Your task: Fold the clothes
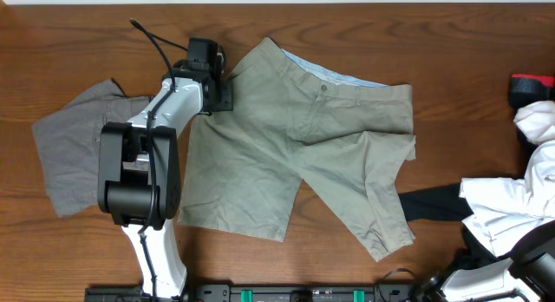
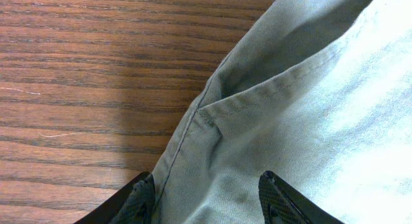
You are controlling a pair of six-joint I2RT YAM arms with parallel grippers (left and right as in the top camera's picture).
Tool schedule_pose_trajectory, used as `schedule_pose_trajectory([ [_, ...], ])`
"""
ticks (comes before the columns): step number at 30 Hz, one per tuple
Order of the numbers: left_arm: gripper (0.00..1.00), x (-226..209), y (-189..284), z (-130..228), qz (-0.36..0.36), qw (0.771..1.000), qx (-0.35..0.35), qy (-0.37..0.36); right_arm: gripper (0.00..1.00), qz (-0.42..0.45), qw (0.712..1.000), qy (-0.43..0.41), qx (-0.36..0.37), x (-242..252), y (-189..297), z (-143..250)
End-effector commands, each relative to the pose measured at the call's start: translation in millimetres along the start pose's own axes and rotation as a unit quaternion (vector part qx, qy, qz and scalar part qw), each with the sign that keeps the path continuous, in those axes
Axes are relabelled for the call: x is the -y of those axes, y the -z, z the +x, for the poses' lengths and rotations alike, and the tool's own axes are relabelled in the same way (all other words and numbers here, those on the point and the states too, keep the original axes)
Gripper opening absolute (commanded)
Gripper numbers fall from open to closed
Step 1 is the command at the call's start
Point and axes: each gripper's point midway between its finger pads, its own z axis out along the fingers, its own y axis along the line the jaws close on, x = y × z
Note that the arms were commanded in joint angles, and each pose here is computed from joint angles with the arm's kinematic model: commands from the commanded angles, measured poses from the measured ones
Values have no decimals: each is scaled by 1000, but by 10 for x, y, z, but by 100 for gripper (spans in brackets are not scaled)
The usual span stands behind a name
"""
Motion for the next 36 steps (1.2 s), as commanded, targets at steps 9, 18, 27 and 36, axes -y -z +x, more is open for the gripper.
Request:
schedule_pose_trajectory([
  [9, 54, 11, 149, -79, 3, 1000, 16, 3, 66, -173, 928, 232, -235, -1242, 90, 2058],
  [18, 55, 24, 265, -156, 6, 999, 32, 3, 58, -8, 912, 273, -306, -605, -112, 3108],
  [27, 56, 44, 409, -279, 9, 998, 58, 2, 41, 258, 941, 100, -197, 592, -367, 2660],
  [36, 56, 48, 427, -318, 11, 998, 66, 2, 15, 265, 939, -113, -188, 1181, -477, 2047],
])
